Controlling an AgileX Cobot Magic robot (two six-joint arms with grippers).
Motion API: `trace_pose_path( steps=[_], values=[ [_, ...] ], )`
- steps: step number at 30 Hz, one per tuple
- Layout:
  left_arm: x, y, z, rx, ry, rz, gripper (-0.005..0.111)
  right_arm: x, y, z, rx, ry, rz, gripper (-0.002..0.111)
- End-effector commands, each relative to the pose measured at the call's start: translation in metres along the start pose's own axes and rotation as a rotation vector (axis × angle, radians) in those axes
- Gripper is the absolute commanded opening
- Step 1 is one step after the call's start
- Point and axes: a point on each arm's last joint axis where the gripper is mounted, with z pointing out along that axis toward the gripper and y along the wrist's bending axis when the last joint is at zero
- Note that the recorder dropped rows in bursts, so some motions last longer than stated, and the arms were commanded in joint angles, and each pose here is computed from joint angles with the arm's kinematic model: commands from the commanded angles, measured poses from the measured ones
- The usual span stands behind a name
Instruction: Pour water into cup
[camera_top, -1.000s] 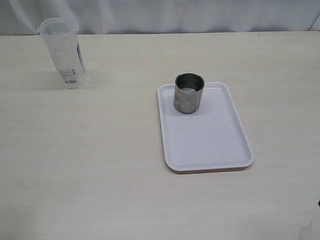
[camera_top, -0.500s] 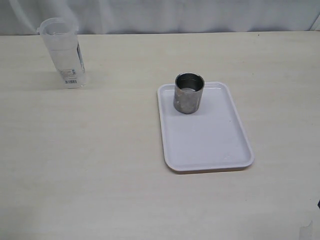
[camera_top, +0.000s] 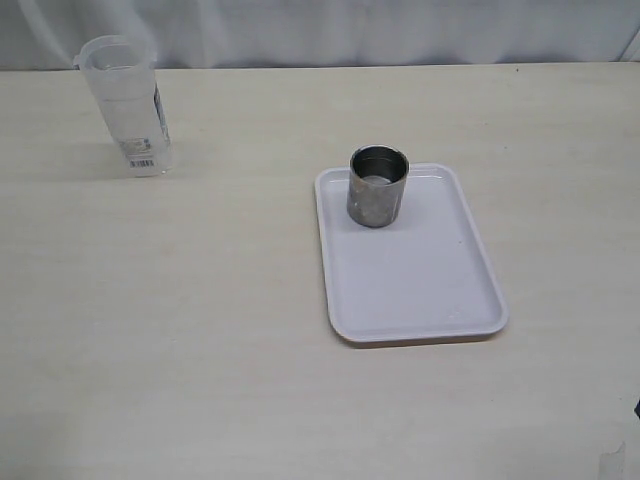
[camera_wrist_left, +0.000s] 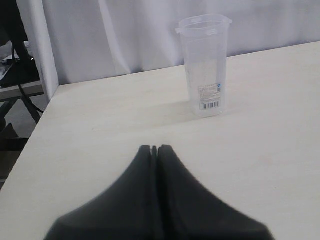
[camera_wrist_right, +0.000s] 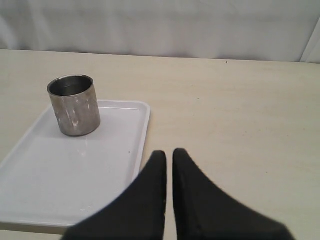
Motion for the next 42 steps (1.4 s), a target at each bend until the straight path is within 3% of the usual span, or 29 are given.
trace_pose_path(
  steps=[1, 9, 20, 42],
  values=[
    [0.0003, 0.0002, 0.0001, -0.006, -0.004, -0.006, 0.000, -0.0034, -0.0001, -0.0001, 0.004, -0.048, -0.003, 0.004],
    [0.0003, 0.0002, 0.0001, -0.006, -0.004, -0.006, 0.000, -0.0008, -0.0016, 0.0000, 0.020, -0.021, 0.078, 0.004],
    [0.0003, 0.0002, 0.0001, -0.006, -0.004, -0.006, 0.000, 0.0008, -0.0020, 0.0000, 0.025, -0.002, 0.005, 0.004],
    [0.0003, 0.0002, 0.0001, -0.006, -0.004, -0.006, 0.000, 0.0012, -0.0014, 0.0000, 0.018, 0.003, 0.027, 0.004]
  ],
)
